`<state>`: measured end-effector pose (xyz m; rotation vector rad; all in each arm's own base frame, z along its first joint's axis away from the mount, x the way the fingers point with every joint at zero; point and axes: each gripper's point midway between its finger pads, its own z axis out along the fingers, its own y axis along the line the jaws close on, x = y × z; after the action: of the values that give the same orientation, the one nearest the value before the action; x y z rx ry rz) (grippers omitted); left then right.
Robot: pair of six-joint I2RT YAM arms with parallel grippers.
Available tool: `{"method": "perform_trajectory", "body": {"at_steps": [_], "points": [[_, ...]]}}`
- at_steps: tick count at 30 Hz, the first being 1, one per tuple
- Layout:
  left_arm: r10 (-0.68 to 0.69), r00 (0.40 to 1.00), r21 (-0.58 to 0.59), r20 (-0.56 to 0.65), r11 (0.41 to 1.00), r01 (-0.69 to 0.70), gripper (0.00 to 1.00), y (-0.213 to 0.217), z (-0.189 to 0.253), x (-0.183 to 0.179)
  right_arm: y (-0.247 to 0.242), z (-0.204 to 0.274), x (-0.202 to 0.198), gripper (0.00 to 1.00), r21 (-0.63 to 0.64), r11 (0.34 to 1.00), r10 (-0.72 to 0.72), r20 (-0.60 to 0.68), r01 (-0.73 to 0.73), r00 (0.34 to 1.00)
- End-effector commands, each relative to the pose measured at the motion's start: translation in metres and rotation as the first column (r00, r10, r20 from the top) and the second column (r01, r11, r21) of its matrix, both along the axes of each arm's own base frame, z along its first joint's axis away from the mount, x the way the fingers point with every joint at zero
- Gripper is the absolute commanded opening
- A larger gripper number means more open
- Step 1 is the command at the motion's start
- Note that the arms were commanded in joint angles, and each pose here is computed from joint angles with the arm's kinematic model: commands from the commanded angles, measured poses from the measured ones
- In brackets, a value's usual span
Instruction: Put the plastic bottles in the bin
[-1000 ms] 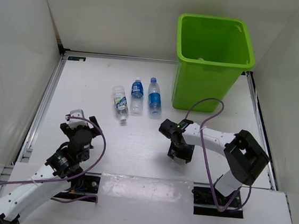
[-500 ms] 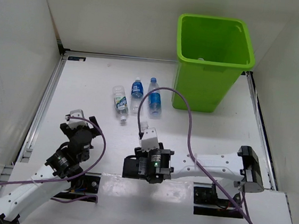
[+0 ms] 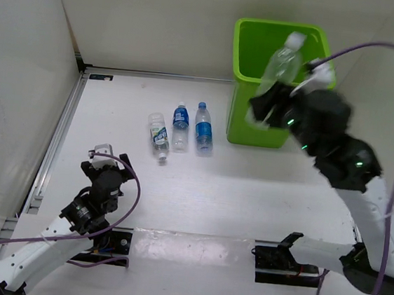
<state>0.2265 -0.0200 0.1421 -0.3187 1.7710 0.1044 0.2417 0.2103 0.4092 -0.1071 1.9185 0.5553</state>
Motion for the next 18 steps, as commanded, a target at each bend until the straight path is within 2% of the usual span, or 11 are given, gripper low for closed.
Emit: {"method": "perform_trajectory", "body": {"at_steps": [1, 2, 3, 5, 6, 7, 9, 10, 12, 13, 18], "points": [[-0.045, 0.999, -0.008, 0.012, 0.999, 0.046, 1.0, -0.009, 0.012, 0.004, -0.013, 0.083, 0.04, 0.0, 0.103, 0.99, 0.07, 0.197, -0.092, 0.978], [-0.041, 0.999, -0.009, 0.012, 0.999, 0.041, 1.0, -0.008, 0.012, 0.005, -0.021, 0.108, 0.041, 0.0, 0.134, 0.988, 0.05, 0.234, -0.083, 0.971], [-0.04, 0.999, -0.007, 0.009, 0.999, 0.04, 1.0, -0.009, 0.012, 0.005, -0.012, 0.112, 0.063, 0.0, 0.126, 0.988, 0.056, 0.227, -0.087, 0.972], [-0.037, 0.999, -0.008, 0.009, 0.999, 0.037, 1.0, -0.008, 0.012, 0.005, -0.028, 0.126, 0.091, 0.0, 0.137, 0.99, -0.002, 0.225, -0.03, 0.974], [-0.034, 0.999, -0.005, 0.006, 0.999, 0.034, 1.0, -0.007, 0.012, 0.005, -0.027, 0.151, 0.085, 0.0, 0.163, 0.984, 0.025, 0.273, -0.072, 0.962], [-0.039, 0.999, -0.003, 0.005, 0.999, 0.039, 1.0, -0.009, 0.012, 0.005, -0.037, 0.144, 0.118, 0.0, 0.177, 0.984, -0.029, 0.236, -0.013, 0.971], [-0.037, 0.999, -0.002, 0.002, 0.999, 0.037, 1.0, -0.009, 0.012, 0.006, -0.041, 0.147, 0.133, 0.01, 0.23, 0.973, -0.046, 0.217, -0.005, 0.975], [-0.036, 0.999, -0.002, 0.004, 0.999, 0.036, 1.0, -0.009, 0.012, 0.006, -0.059, 0.137, 0.165, 0.09, 0.267, 0.962, -0.111, 0.181, 0.06, 0.977], [-0.02, 1.0, -0.004, -0.001, 1.0, 0.02, 1.0, -0.007, 0.011, 0.006, -0.069, 0.122, 0.182, 0.25, 0.308, 0.947, -0.134, 0.119, 0.092, 0.984], [-0.005, 1.0, 0.0, -0.005, 1.0, 0.005, 1.0, -0.004, 0.012, 0.005, -0.067, 0.11, 0.199, 0.37, 0.308, 0.945, -0.147, 0.112, 0.106, 0.983], [-0.004, 1.0, -0.009, 0.003, 1.0, 0.005, 1.0, -0.004, 0.012, 0.005, -0.064, 0.084, 0.231, 0.42, 0.269, 0.947, -0.212, 0.108, 0.177, 0.971]]}}
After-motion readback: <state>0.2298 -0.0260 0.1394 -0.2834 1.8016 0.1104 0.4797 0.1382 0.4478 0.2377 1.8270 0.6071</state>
